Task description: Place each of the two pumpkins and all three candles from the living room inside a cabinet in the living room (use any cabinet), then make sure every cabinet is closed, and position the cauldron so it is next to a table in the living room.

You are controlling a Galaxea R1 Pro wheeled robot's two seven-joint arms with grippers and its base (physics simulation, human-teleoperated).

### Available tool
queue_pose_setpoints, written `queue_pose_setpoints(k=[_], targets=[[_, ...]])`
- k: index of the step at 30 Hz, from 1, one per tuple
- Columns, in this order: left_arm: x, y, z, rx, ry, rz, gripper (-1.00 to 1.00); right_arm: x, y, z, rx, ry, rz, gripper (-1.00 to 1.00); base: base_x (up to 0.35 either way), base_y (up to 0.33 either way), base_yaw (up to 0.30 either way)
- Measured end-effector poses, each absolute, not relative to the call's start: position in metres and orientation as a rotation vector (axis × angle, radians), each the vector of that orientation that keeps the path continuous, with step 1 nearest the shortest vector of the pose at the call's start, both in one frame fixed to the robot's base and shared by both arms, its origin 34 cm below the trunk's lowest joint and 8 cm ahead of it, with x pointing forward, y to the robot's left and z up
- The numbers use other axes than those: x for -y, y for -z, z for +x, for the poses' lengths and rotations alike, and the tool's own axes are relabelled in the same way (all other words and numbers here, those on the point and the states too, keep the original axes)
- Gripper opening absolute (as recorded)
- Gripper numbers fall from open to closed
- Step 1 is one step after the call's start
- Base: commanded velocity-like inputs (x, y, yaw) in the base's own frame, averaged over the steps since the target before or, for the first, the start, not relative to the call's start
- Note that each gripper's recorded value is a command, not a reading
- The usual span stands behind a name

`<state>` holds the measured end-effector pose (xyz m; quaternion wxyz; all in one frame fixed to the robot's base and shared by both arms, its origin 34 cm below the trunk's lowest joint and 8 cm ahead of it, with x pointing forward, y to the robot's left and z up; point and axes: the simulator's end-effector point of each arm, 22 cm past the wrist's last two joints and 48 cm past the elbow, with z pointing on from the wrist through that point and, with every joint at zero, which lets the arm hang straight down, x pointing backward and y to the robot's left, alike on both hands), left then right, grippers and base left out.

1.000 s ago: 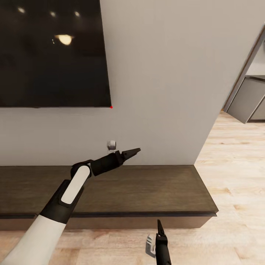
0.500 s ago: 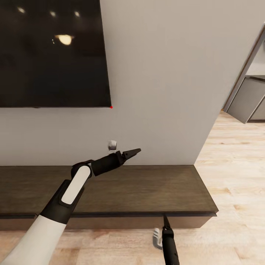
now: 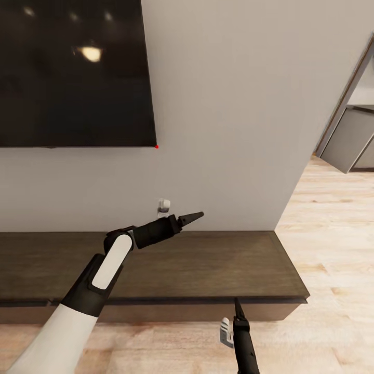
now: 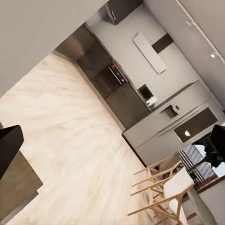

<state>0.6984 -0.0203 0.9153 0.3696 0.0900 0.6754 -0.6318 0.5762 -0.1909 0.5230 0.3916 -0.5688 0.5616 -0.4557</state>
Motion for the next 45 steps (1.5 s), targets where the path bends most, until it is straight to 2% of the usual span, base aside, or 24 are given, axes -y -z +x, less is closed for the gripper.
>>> queue_pose_setpoints(k=[45], targets=[[0.036,-0.82,0.671,-1.751,1.633,0.282,1.0,0.188,-0.438,0.572,-1.422,1.096,-1.383,1.0,0.0,0.0,0.0]])
